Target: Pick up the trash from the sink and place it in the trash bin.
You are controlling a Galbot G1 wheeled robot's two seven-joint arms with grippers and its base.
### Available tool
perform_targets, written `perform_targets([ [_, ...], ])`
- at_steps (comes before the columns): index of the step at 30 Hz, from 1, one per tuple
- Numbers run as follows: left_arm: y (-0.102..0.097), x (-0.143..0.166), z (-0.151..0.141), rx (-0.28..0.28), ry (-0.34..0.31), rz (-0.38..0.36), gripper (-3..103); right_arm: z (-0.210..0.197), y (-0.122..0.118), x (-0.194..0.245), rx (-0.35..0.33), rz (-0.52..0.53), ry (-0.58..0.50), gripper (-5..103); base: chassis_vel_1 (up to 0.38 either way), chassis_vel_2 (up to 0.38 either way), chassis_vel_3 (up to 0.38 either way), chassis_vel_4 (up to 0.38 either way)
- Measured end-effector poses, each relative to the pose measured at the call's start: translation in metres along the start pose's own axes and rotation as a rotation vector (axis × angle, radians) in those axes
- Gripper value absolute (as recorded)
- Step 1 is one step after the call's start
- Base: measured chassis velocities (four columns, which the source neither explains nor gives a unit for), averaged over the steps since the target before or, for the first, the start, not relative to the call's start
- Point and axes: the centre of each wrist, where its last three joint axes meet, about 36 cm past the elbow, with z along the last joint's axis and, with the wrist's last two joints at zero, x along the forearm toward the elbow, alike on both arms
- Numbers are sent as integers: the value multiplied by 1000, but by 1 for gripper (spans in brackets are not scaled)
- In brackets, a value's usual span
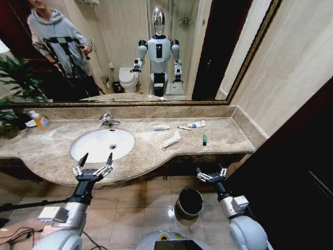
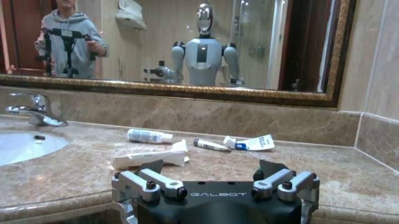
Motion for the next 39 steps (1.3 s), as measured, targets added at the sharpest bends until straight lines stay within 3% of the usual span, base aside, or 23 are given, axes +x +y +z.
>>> perform_targets([
  [16, 0, 0, 0, 0, 0, 0, 100, -2, -12, -38, 19, 21, -9, 100, 0, 0, 0, 0],
  [26, 0, 0, 0, 0, 0, 0, 100, 11, -46, -111, 59, 56, 38, 100, 0, 0, 0, 0],
  [39, 0, 0, 0, 0, 0, 0, 100, 40, -76, -202, 45, 111, 84, 100, 0, 0, 0, 0],
])
